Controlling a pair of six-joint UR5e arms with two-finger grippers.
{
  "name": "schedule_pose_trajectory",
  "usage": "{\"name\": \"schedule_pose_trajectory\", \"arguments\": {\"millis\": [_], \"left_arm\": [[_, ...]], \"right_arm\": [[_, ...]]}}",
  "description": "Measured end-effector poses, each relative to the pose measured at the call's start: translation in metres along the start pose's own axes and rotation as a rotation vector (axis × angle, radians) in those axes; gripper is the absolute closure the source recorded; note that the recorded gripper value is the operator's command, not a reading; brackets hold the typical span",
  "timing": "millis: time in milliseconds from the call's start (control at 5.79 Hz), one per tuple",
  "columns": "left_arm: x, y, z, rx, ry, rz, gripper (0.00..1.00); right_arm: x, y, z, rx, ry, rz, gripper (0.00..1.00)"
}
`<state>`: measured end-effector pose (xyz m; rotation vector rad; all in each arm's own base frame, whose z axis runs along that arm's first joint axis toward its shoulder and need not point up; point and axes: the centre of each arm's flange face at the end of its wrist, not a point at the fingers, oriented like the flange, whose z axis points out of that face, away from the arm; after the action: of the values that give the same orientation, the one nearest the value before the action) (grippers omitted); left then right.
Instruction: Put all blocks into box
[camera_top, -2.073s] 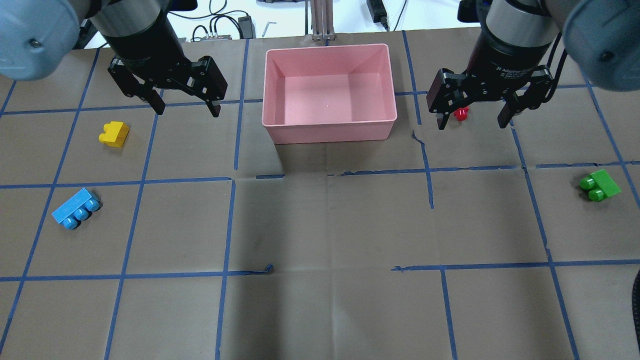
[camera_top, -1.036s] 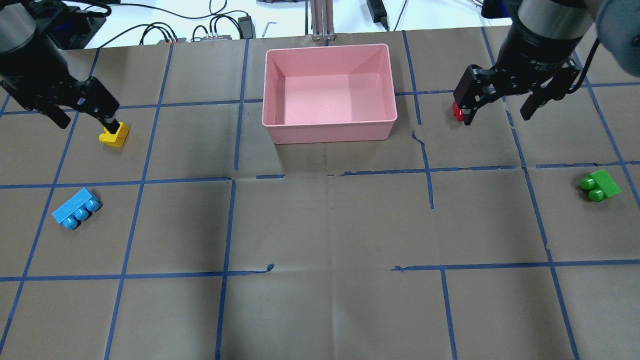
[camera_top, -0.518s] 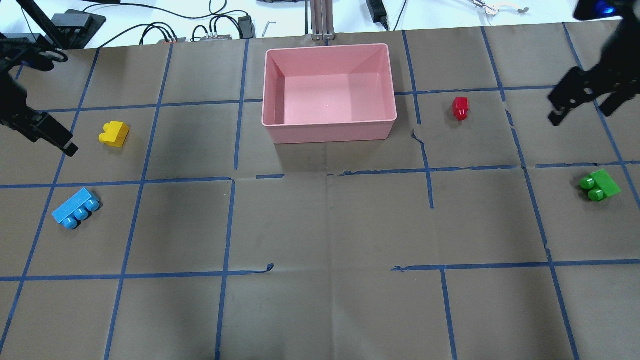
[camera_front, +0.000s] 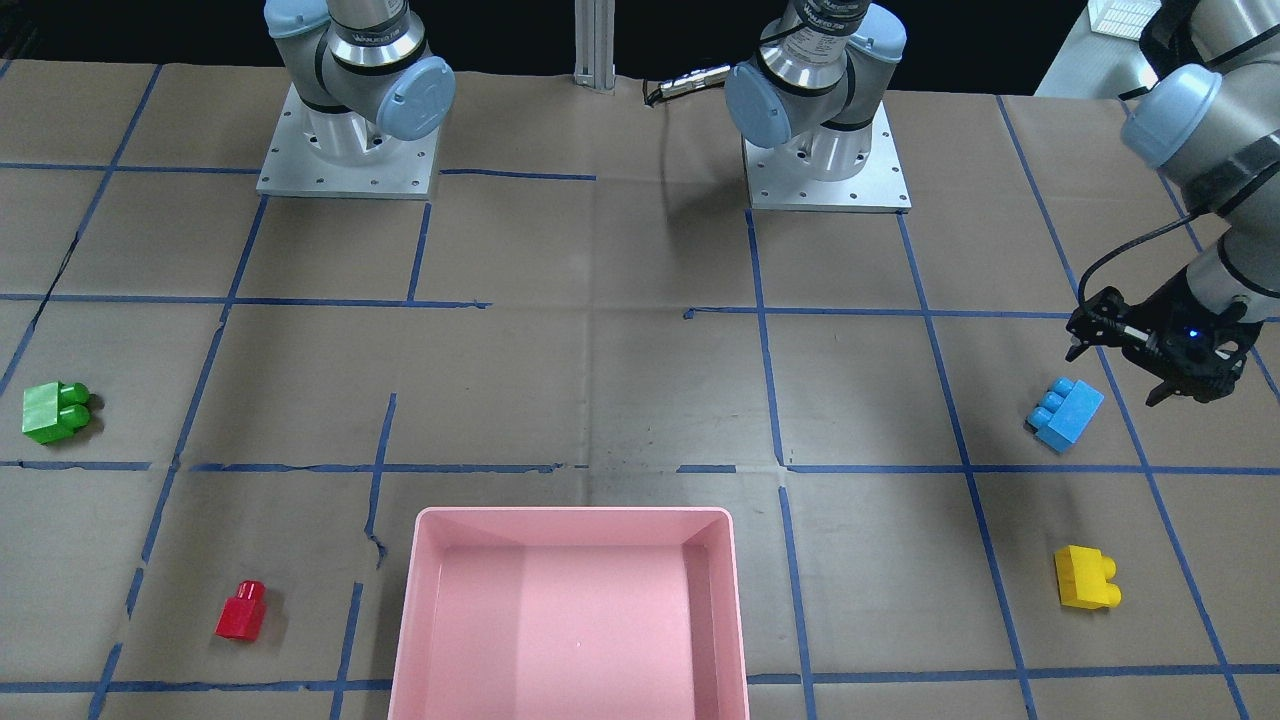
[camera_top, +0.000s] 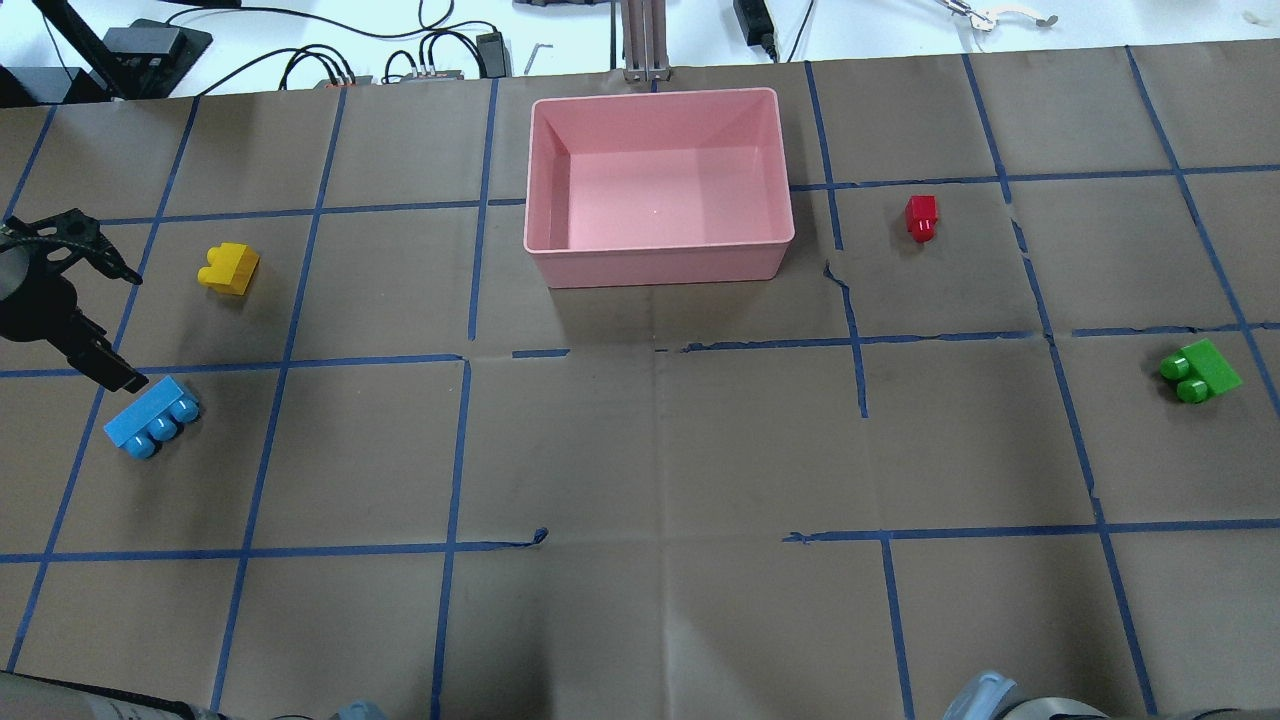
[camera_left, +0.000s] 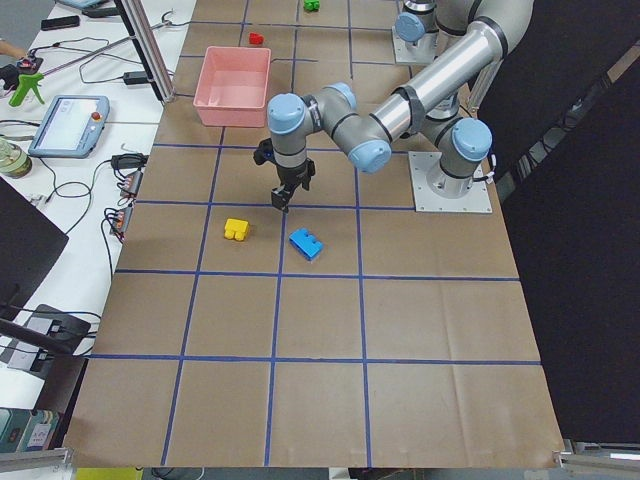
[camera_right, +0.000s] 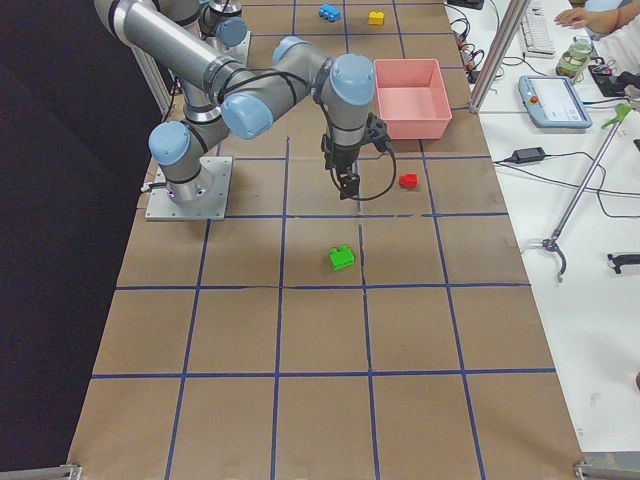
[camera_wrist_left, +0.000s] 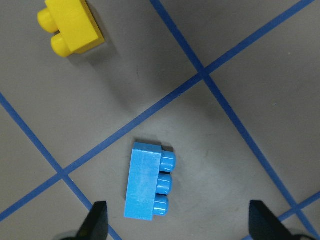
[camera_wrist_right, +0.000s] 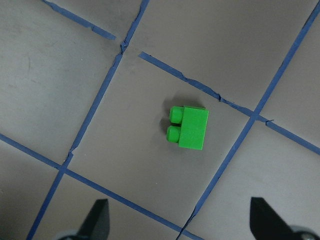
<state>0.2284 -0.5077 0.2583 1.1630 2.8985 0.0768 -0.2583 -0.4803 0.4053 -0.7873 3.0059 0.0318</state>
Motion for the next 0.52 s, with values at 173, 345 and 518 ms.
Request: {"name": "schedule_pose_trajectory", "arguments": {"millis": [173,345,518], "left_arm": [[-0.007,0.010,0.030,-0.004,0.010,0.012,0.01],[-0.010,0.014,0.053,-0.004,0.002,0.014,0.01],[-0.011,0.016,0.066,-0.003,0.006,0.023,0.01]], "right_arm": [[0.016,-0.002,0.030,-0.002,-0.007,-0.020,0.00],[0.033,-0.006,0.070,-0.001,-0.005,-0.019,0.00],[0.037,-0.007,0.110,0.001,-0.006,0.002,0.00]]}}
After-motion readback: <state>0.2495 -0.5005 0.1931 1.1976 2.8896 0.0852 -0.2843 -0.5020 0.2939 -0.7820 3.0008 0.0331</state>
